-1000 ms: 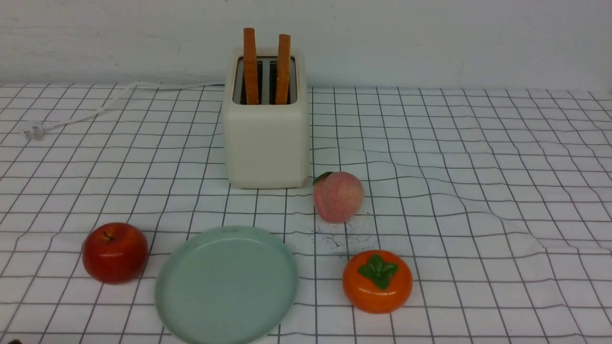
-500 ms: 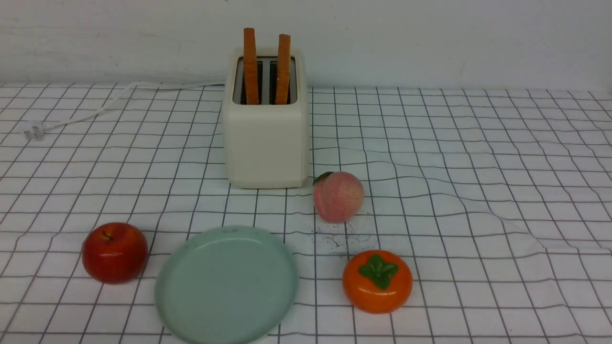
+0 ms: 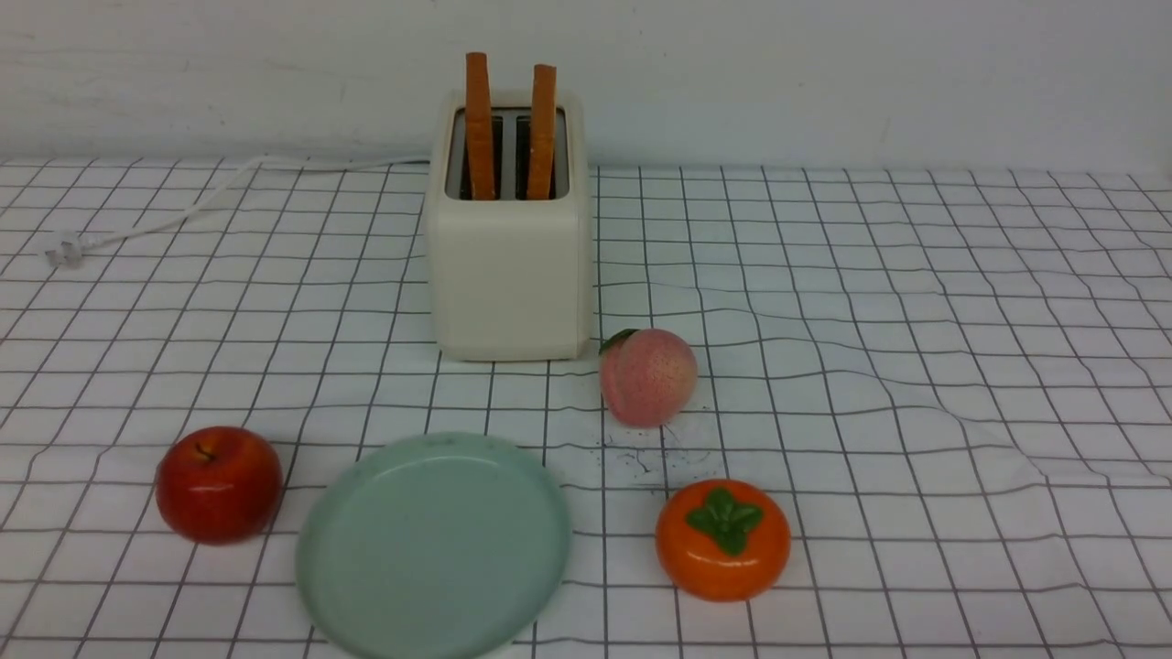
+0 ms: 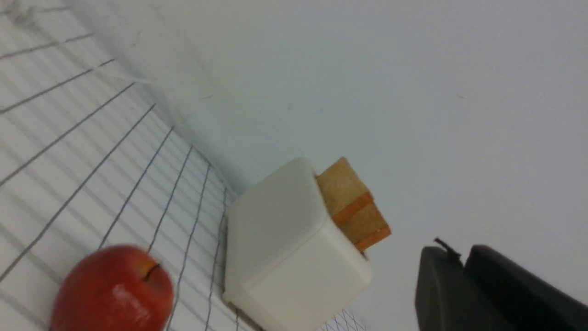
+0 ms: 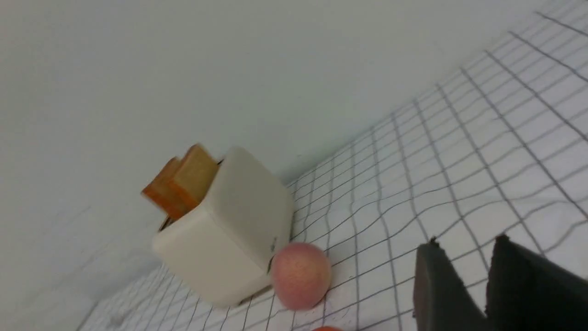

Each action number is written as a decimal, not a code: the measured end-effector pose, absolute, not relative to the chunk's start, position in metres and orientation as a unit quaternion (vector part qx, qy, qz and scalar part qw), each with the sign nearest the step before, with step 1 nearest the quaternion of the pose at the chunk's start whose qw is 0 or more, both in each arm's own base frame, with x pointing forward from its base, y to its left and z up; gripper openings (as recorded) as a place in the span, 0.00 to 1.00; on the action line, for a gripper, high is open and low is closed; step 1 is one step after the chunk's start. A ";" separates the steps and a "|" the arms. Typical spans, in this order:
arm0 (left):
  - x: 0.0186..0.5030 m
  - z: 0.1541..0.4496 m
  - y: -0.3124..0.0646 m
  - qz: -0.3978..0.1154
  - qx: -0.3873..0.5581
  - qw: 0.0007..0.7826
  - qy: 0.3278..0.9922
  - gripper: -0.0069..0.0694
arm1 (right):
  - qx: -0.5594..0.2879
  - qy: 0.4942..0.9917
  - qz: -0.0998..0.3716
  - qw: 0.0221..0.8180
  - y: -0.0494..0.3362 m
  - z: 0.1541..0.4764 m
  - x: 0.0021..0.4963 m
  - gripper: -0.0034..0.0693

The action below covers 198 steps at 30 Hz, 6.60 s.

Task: Take toasted bread from bread machine on white checkered table place on plate.
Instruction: 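Reach for a toast slice standing in the toaster with the left gripper, then place the slice of bread on the plate with the left gripper, then grasp the toast slice in the toaster and pull it up out of the slot with the right gripper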

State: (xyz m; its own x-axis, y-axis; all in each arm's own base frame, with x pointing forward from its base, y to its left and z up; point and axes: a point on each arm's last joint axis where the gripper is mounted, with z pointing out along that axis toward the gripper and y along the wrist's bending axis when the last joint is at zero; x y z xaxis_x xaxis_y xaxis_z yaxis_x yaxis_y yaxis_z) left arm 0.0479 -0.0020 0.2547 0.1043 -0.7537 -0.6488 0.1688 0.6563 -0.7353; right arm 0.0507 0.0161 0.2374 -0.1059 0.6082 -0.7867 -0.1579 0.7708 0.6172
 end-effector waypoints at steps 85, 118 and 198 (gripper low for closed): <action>0.440 0.411 -0.121 -0.197 0.047 0.614 0.763 0.22 | -0.123 0.710 0.204 0.663 0.042 0.435 0.102 0.09; 0.274 0.254 -0.103 -0.263 0.040 0.277 0.923 0.22 | -0.192 0.757 0.246 0.574 0.055 0.418 0.091 0.09; 0.048 0.374 -0.031 -0.199 0.113 0.681 0.696 0.07 | -0.213 0.827 0.213 0.475 0.258 0.378 0.361 0.35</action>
State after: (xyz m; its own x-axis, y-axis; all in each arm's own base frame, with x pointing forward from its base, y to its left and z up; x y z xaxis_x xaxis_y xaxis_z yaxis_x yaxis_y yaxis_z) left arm 0.0476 -0.0307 0.3742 -0.0478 -0.1144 -0.9923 0.4286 0.8949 -0.1239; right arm 0.3615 0.2585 0.3776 -0.4578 -0.1500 -0.8763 -0.5554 0.8179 0.1502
